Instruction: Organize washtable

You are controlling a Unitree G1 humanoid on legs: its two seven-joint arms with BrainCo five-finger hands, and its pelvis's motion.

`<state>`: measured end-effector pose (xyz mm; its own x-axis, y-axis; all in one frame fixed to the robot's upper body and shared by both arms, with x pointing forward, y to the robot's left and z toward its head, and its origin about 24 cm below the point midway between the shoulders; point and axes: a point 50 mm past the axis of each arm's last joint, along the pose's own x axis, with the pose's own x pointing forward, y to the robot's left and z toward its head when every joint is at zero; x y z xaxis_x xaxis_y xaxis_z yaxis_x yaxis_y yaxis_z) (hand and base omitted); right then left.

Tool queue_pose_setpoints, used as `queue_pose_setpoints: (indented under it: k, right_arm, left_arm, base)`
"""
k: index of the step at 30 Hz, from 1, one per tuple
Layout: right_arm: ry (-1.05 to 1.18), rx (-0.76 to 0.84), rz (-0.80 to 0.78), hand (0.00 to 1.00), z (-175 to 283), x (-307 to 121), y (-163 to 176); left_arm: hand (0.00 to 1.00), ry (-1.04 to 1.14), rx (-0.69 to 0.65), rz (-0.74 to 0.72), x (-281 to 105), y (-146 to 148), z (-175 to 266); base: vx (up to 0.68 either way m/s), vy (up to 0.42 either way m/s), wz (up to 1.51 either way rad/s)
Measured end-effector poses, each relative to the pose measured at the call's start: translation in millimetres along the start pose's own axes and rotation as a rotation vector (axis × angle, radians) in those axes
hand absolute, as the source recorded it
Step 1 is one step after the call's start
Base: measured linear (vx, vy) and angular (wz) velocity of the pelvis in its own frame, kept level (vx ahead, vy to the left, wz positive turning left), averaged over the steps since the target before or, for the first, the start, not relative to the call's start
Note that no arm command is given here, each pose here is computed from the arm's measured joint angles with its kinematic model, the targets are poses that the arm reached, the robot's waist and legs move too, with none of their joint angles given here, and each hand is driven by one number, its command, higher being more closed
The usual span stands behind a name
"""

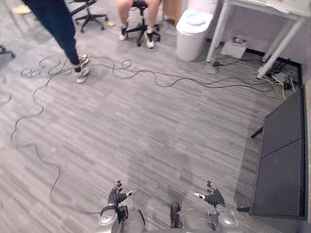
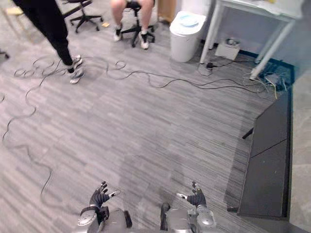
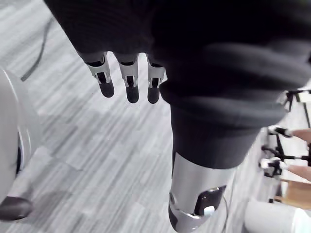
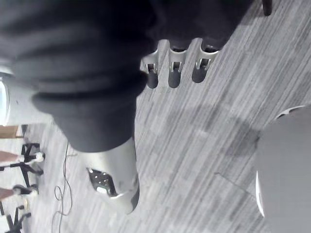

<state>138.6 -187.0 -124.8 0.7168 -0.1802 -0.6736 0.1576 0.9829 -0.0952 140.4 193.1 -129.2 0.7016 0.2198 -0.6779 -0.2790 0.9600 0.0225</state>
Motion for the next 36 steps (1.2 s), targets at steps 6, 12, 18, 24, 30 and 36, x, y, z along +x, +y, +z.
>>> queue_pose_setpoints:
  k: [6, 12, 18, 24, 30, 36]
  right_arm:
    - [0.036, -0.034, 0.058, 0.0, -12.8, -8.1, 13.2]
    - [-0.026, -0.072, 0.119, 0.0, 3.1, -5.4, 31.9]
    - [-0.025, -0.155, 0.163, 0.0, 6.7, 2.4, 33.3]
    - [-0.012, -0.191, 0.078, 0.0, 6.2, 8.0, -2.6]
    - [0.035, -0.171, 0.051, 0.0, -5.2, 4.2, -8.9]
    - [0.085, -0.133, 0.003, 0.0, -15.0, 2.3, -21.3]
  left_arm:
    - [0.0, 0.006, -0.007, 0.025, -8.0, 7.1, -10.0]
    - [0.0, 0.013, 0.011, 0.026, -10.4, 10.7, -12.9]
    - [0.0, 0.052, 0.08, 0.012, -4.9, 15.9, -15.1]
    - [0.0, 0.105, 0.088, -0.021, -5.8, 4.5, -25.7]
    - [0.0, 0.071, 0.077, -0.052, -3.4, -7.6, -18.6]
    - [0.0, 0.065, 0.081, -0.039, -4.9, -2.2, -18.9]
  base:
    - [0.39, 0.399, -1.09]
    - [0.37, 0.25, -1.38]
    - [0.28, 0.029, -0.99]
    - [0.36, -0.082, -0.66]
    - [0.25, -0.099, -0.45]
    - [0.24, 0.056, -0.91]
